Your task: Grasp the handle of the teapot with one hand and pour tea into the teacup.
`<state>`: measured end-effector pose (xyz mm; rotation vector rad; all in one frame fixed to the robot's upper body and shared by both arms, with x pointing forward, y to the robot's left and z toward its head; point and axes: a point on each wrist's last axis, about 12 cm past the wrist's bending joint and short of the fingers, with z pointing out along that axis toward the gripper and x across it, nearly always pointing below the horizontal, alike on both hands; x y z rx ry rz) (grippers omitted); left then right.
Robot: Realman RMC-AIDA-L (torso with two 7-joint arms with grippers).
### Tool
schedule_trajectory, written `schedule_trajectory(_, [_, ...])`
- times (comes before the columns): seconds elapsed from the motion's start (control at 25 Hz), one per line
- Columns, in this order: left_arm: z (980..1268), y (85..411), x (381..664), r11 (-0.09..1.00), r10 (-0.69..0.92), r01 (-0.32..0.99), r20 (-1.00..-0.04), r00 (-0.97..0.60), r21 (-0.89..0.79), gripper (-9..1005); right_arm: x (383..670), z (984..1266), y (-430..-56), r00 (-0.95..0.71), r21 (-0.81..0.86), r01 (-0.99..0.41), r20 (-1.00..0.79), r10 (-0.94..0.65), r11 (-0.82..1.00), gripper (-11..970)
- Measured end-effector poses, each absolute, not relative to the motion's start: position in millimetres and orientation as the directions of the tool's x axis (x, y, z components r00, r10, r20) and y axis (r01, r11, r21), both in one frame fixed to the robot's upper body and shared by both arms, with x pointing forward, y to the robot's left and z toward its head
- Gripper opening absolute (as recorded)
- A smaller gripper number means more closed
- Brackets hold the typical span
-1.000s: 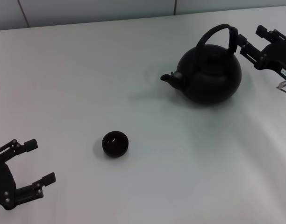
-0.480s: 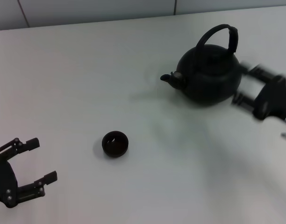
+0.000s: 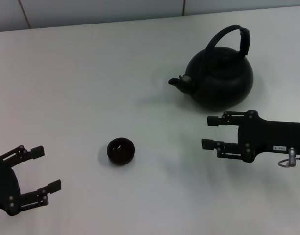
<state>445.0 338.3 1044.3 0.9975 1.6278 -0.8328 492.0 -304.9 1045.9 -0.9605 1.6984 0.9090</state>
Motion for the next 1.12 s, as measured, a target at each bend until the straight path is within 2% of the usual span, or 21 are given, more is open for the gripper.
schedule_trajectory(0.36, [1049, 343, 452, 0.419, 0.215, 0.905, -0.961, -0.176, -0.072, 862, 504, 1049, -296, -0.295, 0.183, -0.926, -0.896, -0.331, 0.331, 628])
schedule_trajectory(1.12, [1054, 341, 460, 0.407, 0.219, 0.91, -0.959, -0.183, -0.08, 862, 504, 1049, -295, -0.282, 0.17, -0.929, -0.9, -0.333, 0.329, 628])
